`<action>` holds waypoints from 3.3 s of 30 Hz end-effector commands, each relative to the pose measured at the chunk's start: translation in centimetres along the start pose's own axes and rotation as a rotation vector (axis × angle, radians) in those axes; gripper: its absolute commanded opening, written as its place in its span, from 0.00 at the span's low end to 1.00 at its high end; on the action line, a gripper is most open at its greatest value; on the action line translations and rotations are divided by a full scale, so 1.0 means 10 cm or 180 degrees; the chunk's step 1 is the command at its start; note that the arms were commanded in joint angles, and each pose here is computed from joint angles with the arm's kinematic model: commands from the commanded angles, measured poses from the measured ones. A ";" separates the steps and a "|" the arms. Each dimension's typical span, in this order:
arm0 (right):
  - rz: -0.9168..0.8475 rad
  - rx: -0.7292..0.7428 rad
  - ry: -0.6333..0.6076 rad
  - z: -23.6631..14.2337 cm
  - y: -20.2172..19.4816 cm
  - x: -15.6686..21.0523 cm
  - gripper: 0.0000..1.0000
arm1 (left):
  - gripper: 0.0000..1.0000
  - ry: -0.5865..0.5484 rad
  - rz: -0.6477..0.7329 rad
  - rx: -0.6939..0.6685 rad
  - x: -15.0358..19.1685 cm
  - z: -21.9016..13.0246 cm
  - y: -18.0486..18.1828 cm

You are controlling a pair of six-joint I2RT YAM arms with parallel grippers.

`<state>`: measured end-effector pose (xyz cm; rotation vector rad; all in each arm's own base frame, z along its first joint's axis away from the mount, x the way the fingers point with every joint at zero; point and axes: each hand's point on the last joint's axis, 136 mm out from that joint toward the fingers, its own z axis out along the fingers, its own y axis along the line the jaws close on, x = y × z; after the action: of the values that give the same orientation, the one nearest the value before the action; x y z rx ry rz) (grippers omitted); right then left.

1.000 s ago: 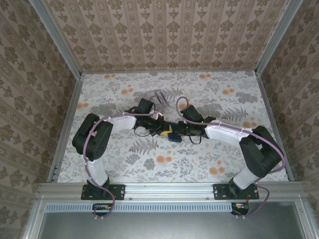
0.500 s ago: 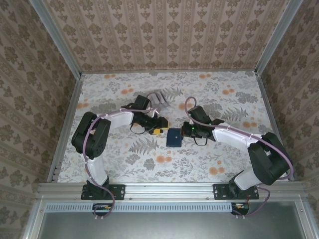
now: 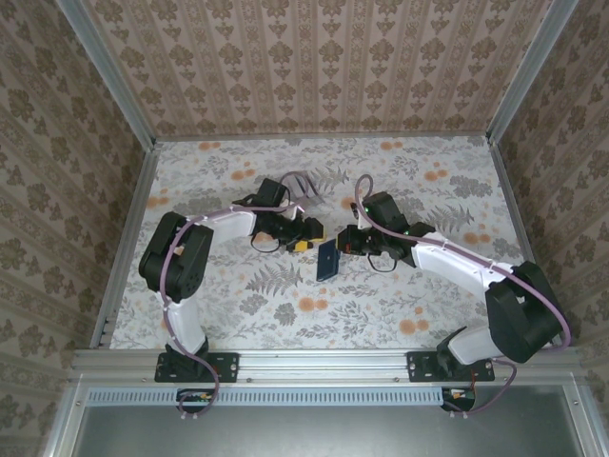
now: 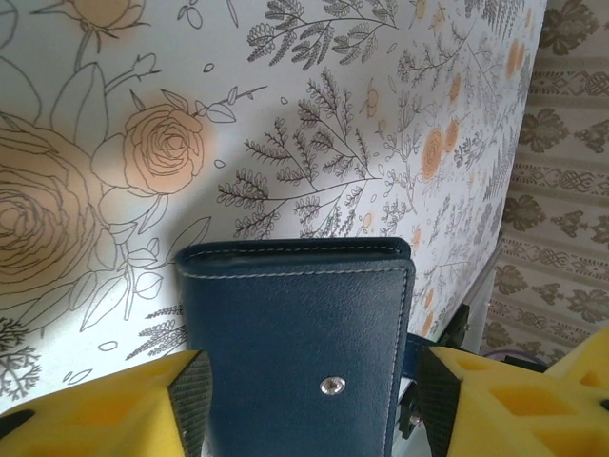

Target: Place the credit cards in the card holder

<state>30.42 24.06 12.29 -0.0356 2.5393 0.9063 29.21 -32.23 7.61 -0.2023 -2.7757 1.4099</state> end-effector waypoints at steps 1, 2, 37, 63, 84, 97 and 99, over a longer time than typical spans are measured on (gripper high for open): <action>0.0024 -0.0242 -0.0038 0.04 0.16 -0.09 0.00 | 0.63 0.0051 -0.0028 -0.0028 0.03 0.06 0.04; 0.0033 -0.0266 -0.0036 0.05 0.17 -0.09 0.00 | 0.63 0.0065 -0.0043 -0.0036 0.05 0.07 0.07; -0.0228 -0.0299 -0.0184 0.11 0.52 -0.15 0.00 | 0.63 0.0158 0.0044 -0.0004 0.15 -0.03 0.05; -0.0173 0.0288 -0.0295 -0.02 0.03 -0.04 0.00 | 0.25 0.0078 -0.0017 -0.0100 0.19 -0.25 0.31; -0.0141 -0.0196 0.0571 0.41 0.04 0.26 0.38 | 0.03 0.0026 -0.0083 -0.0284 0.27 -0.34 0.54; -0.0051 -0.0472 0.0620 0.51 0.20 0.21 0.48 | 0.04 0.0002 -0.0138 -0.0248 0.28 -0.38 0.57; -0.0048 -0.0564 0.0620 0.50 0.25 0.20 0.51 | 0.03 -0.0005 -0.0140 -0.0254 0.26 -0.39 0.56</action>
<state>29.74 28.16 8.12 -0.1868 2.6638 1.0763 28.47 -26.50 6.90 -0.1713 -2.8049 1.4013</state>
